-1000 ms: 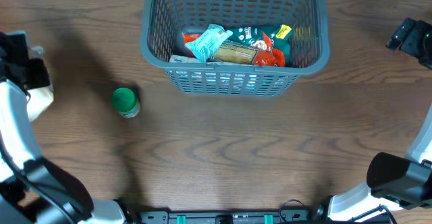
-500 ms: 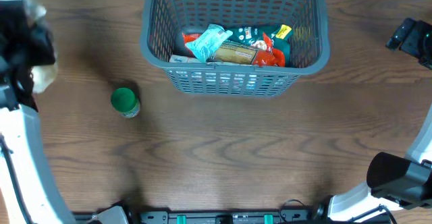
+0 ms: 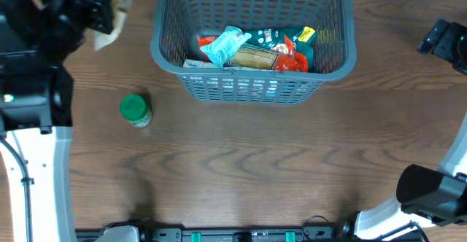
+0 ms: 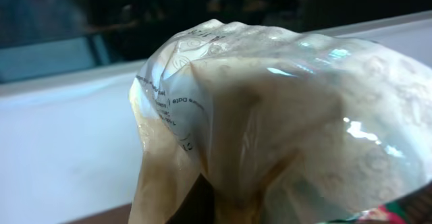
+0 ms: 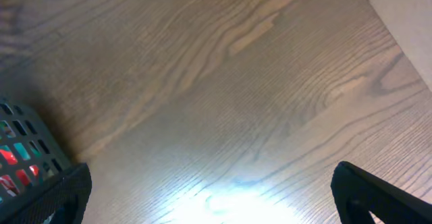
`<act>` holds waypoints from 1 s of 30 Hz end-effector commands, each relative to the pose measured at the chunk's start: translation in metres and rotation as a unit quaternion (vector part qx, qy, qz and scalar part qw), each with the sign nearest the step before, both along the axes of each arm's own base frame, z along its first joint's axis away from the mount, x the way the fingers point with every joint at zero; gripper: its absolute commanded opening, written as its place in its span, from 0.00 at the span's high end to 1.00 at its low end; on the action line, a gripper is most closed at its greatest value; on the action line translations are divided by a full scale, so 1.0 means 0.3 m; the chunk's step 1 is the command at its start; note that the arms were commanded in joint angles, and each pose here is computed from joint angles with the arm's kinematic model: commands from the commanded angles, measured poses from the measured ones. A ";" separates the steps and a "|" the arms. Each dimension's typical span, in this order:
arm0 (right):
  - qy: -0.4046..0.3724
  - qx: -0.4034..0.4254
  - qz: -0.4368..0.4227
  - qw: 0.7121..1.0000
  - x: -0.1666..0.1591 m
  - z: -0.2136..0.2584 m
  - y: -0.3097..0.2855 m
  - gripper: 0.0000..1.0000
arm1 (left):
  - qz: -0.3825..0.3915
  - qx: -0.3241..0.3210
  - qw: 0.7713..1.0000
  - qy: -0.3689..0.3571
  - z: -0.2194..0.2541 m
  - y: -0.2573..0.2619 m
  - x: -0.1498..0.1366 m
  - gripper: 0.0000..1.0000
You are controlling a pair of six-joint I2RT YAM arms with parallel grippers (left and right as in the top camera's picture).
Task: Pack container
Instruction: 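Lift the paper bag with the left gripper and carry it over the basket, then lower the paper bag into the basket and open the left gripper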
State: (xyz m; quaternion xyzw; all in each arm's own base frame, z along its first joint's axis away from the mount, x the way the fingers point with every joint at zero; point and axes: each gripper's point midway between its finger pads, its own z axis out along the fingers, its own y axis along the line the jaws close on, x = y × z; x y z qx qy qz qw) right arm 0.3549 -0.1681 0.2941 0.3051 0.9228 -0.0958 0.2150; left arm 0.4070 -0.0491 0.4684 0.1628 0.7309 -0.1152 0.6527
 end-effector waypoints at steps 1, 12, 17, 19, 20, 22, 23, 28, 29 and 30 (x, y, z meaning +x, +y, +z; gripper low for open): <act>0.001 -0.003 -0.009 1.000 -0.006 0.000 -0.012 0.01 | -0.045 -0.011 0.999 -0.001 0.006 -0.098 0.011 0.94; 0.001 -0.003 -0.009 1.000 -0.006 0.000 -0.012 0.01 | -0.194 -0.027 0.980 0.043 -0.150 -0.478 0.080 0.94; 0.001 -0.003 -0.009 1.000 -0.006 0.000 -0.012 0.01 | -0.220 -0.023 0.971 0.089 -0.282 -0.581 0.117 0.94; 0.001 -0.003 -0.009 1.000 -0.006 0.000 -0.012 0.01 | -0.220 -0.022 0.969 0.110 -0.339 -0.593 0.140 0.94; 0.001 -0.003 -0.009 1.000 -0.006 0.000 -0.012 0.01 | -0.218 -0.020 0.968 0.122 -0.371 -0.595 0.150 0.94; 0.001 -0.003 -0.009 1.000 -0.006 0.000 -0.012 0.01 | -0.209 -0.016 0.966 0.155 -0.448 -0.593 0.171 0.94; 0.001 -0.003 -0.009 1.000 -0.006 0.000 -0.012 0.01 | -0.199 -0.011 0.965 0.172 -0.491 -0.587 0.184 0.94; 0.001 -0.003 -0.009 1.000 -0.006 0.000 -0.012 0.01 | -0.174 0.025 0.954 0.245 -0.708 -0.569 0.228 0.94; 0.001 -0.003 -0.009 1.000 -0.006 0.000 -0.012 0.01 | -0.166 0.029 0.952 0.257 -0.744 -0.562 0.237 0.94; 0.001 -0.003 -0.009 1.000 -0.006 0.000 -0.012 0.01 | -0.157 0.034 0.951 0.266 -0.773 -0.555 0.246 0.94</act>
